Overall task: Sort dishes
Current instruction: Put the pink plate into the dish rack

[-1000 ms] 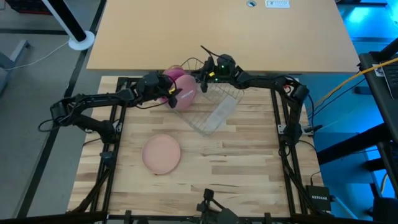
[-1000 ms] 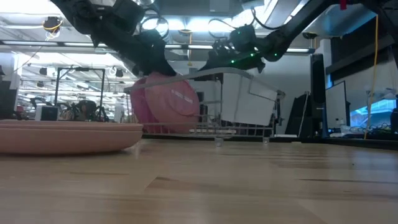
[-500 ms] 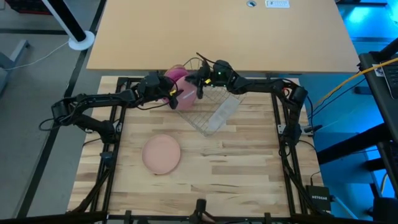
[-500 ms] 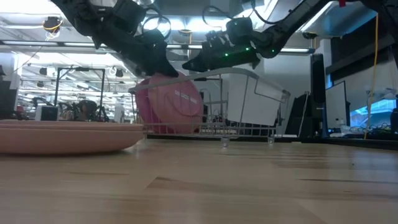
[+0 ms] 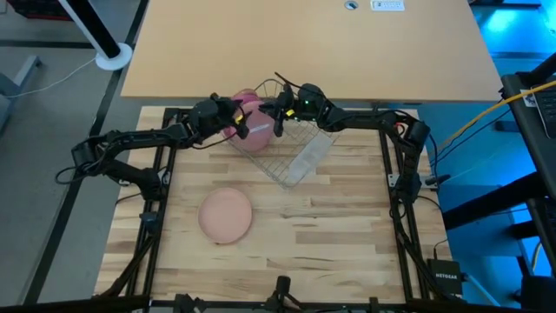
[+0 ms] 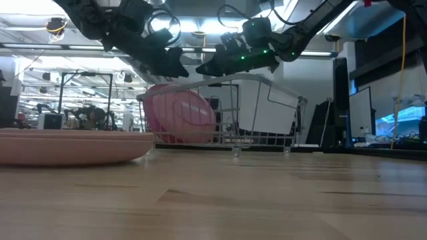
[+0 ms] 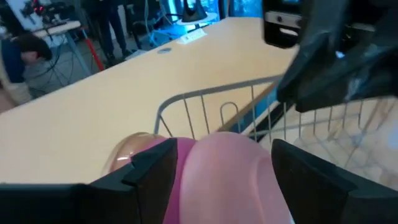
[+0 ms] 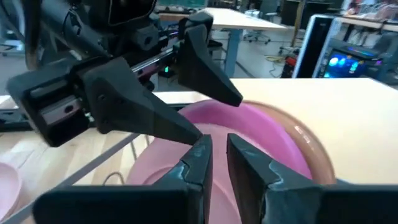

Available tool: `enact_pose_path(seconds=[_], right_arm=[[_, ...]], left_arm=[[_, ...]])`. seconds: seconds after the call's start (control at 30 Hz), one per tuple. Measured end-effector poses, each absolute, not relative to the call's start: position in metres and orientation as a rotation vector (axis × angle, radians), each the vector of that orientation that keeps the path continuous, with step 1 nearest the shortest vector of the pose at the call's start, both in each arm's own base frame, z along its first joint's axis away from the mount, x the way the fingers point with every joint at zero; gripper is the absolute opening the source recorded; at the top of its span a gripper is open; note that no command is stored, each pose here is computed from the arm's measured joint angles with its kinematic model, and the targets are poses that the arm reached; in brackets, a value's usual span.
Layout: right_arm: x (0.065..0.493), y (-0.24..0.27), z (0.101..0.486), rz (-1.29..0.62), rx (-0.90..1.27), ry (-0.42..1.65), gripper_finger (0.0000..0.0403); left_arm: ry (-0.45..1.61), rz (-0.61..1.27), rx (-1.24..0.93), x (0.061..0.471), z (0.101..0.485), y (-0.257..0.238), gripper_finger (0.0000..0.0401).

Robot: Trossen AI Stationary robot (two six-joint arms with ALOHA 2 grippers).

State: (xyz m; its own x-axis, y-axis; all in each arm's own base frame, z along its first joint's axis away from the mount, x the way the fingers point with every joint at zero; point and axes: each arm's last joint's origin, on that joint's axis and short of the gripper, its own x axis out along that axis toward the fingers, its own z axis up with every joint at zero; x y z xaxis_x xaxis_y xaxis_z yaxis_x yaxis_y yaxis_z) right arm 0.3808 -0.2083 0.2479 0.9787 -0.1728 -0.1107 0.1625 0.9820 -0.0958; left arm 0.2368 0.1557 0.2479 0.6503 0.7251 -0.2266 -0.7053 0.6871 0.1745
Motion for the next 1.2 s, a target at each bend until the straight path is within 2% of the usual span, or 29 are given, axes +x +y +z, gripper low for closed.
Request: enact_pose_path(seconds=[0.2,0.4,0.53,0.7,0.83,1.0,1.2], right_arm=[[0.38,-0.21,0.248,-0.235,-0.09,0.125,0.0053],[0.38,-0.211,0.247,-0.263,-0.088,0.134,0.0053],[0.376,-0.21,0.255,-0.291,-0.085,0.148,0.0053],[0.362,-0.207,0.276,-0.444,-0.088,0.181,0.0053],[0.353,-0.207,0.289,-0.585,-0.096,0.199,0.0053],[0.349,-0.208,0.284,-0.684,-0.093,0.281,0.0053],[0.339,-0.208,0.267,-0.86,-0.097,0.503,0.0053]], left_arm=[[0.277,0.817,0.088,0.235,0.25,0.159,0.0249],[0.111,0.849,0.079,0.232,0.271,0.155,0.0237],[0.078,0.767,0.035,0.223,0.286,0.139,0.0227],[0.201,0.592,-0.038,0.209,0.288,0.115,0.0211],[0.369,0.528,-0.053,0.199,0.28,0.1,0.0197],[0.525,0.556,-0.019,0.192,0.268,0.099,0.0172],[0.675,0.605,-0.001,0.192,0.253,0.101,0.0134]])
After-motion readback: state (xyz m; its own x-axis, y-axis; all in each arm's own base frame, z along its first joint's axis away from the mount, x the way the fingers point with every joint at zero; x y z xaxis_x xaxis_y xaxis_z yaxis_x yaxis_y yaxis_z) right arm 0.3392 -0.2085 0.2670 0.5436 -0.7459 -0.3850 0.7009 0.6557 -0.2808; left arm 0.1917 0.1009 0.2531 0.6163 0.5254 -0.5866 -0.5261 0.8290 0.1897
